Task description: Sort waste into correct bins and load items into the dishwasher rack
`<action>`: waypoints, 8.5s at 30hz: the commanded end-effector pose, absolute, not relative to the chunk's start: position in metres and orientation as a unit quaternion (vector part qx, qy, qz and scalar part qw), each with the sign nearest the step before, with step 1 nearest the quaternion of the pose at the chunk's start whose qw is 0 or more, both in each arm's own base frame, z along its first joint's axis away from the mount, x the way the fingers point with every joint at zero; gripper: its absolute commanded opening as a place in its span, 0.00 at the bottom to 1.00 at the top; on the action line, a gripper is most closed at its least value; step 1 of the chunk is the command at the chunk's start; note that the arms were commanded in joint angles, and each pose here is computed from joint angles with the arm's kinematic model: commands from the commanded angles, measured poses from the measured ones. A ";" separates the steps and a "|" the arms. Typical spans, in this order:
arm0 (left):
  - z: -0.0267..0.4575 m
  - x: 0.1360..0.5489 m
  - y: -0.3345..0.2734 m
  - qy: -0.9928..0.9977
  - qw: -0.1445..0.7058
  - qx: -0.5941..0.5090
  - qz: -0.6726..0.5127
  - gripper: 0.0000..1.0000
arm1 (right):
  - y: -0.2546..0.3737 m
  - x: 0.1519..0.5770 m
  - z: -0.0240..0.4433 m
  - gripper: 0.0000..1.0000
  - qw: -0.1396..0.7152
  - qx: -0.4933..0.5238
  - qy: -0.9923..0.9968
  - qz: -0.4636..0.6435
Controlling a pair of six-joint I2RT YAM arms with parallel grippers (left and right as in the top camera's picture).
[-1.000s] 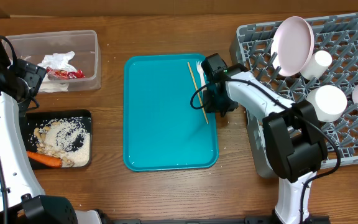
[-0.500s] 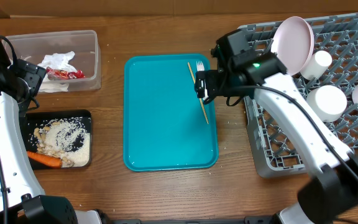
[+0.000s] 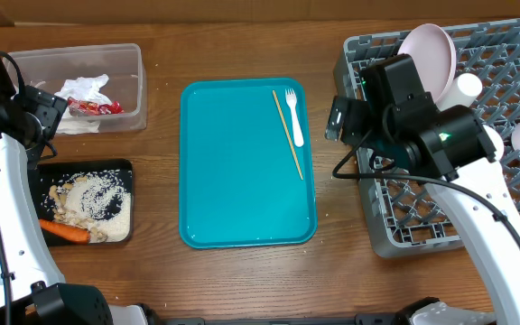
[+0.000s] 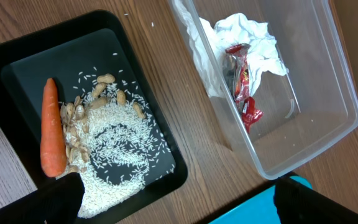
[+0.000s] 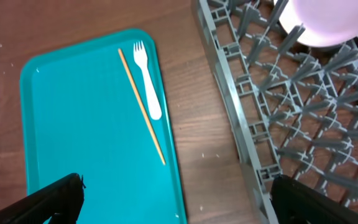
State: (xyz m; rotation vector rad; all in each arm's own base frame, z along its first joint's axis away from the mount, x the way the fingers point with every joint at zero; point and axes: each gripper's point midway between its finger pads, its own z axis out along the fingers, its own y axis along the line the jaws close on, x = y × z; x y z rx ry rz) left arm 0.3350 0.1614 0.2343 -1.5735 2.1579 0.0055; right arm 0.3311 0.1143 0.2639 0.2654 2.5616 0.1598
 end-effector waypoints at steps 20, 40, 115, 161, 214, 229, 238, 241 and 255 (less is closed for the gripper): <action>0.236 0.337 0.162 0.782 0.236 -0.576 0.002 1.00 | 0.111 0.339 0.267 1.00 0.287 0.113 0.950 0.053; 0.236 0.337 0.162 0.783 0.236 -0.576 0.002 1.00 | 0.111 0.339 0.267 1.00 0.287 0.113 0.950 0.053; 0.236 0.337 0.162 0.782 0.236 -0.576 0.002 1.00 | 0.249 0.421 0.036 0.80 0.141 -0.082 0.980 0.112; 0.236 0.337 0.162 0.782 0.236 -0.576 0.002 1.00 | 0.268 0.370 0.008 0.04 0.069 -0.044 0.993 0.083; 0.236 0.337 0.162 0.783 0.236 -0.576 0.002 1.00 | 0.240 0.394 -0.042 0.22 0.090 -0.121 0.988 -0.031; 0.236 0.337 0.162 0.782 0.236 -0.576 0.002 1.00 | 0.250 0.408 0.035 0.04 0.066 -0.093 0.992 0.044; 0.236 0.337 0.162 0.782 0.236 -0.576 0.002 1.00 | 0.173 0.443 0.189 0.04 0.158 -0.075 0.976 0.127; 0.236 0.337 0.162 0.783 0.236 -0.576 0.002 1.00 | 0.113 0.453 0.217 0.04 0.196 -0.060 0.972 0.112; 0.236 0.337 0.162 0.782 0.236 -0.576 0.002 1.00 | 0.020 0.475 0.154 0.06 0.142 -0.029 0.982 0.118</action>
